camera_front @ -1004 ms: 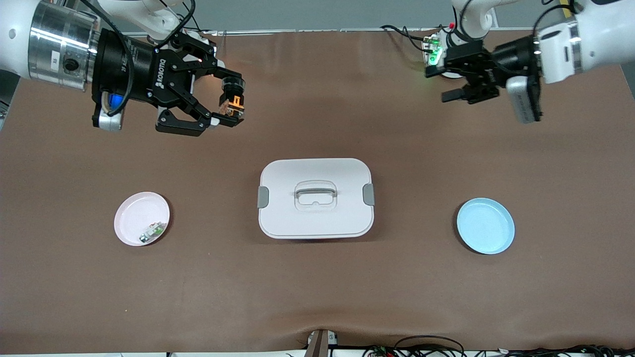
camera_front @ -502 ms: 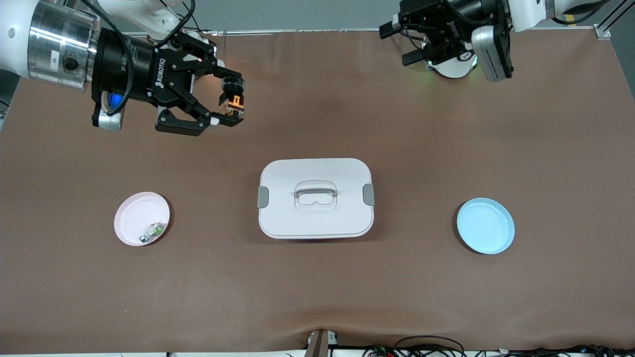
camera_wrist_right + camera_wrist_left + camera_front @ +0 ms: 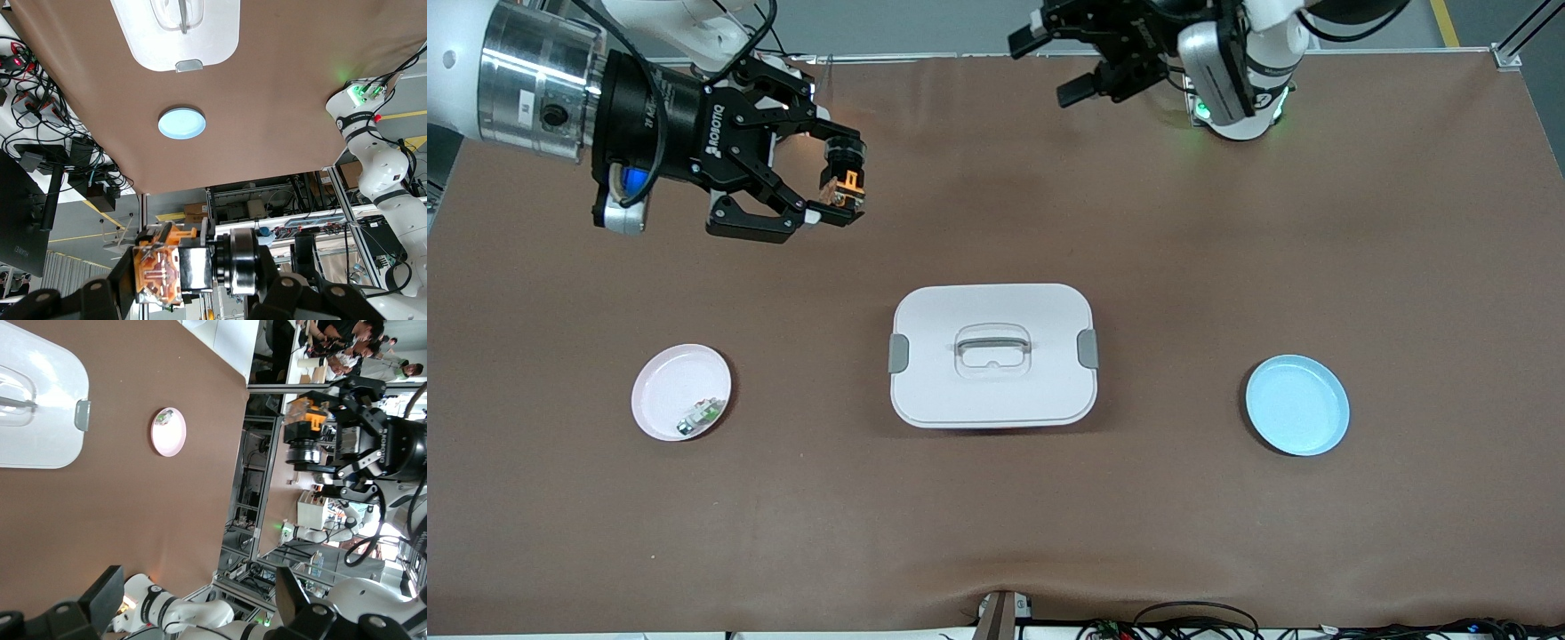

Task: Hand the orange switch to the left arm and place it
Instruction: 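Hold the switch up with the right gripper while the left gripper approaches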

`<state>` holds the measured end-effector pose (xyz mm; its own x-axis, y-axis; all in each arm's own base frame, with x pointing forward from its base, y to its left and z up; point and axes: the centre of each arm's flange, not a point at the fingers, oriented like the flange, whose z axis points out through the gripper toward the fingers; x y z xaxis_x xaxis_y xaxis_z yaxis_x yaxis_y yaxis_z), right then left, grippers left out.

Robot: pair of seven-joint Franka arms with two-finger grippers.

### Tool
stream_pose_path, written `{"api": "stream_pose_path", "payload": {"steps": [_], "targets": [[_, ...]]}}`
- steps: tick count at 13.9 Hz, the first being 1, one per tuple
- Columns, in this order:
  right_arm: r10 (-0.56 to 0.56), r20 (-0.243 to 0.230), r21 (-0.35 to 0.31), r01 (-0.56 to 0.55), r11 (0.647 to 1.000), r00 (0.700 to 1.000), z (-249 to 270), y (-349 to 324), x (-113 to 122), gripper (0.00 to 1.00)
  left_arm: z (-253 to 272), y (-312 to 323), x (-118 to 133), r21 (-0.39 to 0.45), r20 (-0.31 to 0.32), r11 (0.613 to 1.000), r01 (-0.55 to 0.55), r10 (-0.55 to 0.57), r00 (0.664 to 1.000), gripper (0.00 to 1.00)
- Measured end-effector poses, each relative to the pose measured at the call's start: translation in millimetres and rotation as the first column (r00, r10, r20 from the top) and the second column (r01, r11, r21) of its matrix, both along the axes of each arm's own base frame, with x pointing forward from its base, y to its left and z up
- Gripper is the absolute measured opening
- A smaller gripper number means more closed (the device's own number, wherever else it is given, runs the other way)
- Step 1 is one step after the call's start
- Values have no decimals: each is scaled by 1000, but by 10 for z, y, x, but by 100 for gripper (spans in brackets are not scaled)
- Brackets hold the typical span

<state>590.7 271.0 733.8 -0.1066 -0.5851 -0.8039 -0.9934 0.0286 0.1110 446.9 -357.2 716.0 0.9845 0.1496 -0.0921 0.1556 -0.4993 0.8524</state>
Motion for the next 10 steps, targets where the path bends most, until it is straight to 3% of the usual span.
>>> {"api": "stream_pose_path", "payload": {"steps": [6, 10], "targets": [[19, 2, -2, -19, 1000, 1000, 25, 85, -65, 73, 220, -417, -47, -31, 58, 996, -80, 81, 995, 100], [45, 12, -34, -45, 998, 999, 106, 166, -260, 73, 196, -711, -164, -59, 121, 995, -76, 82, 989, 100]]}}
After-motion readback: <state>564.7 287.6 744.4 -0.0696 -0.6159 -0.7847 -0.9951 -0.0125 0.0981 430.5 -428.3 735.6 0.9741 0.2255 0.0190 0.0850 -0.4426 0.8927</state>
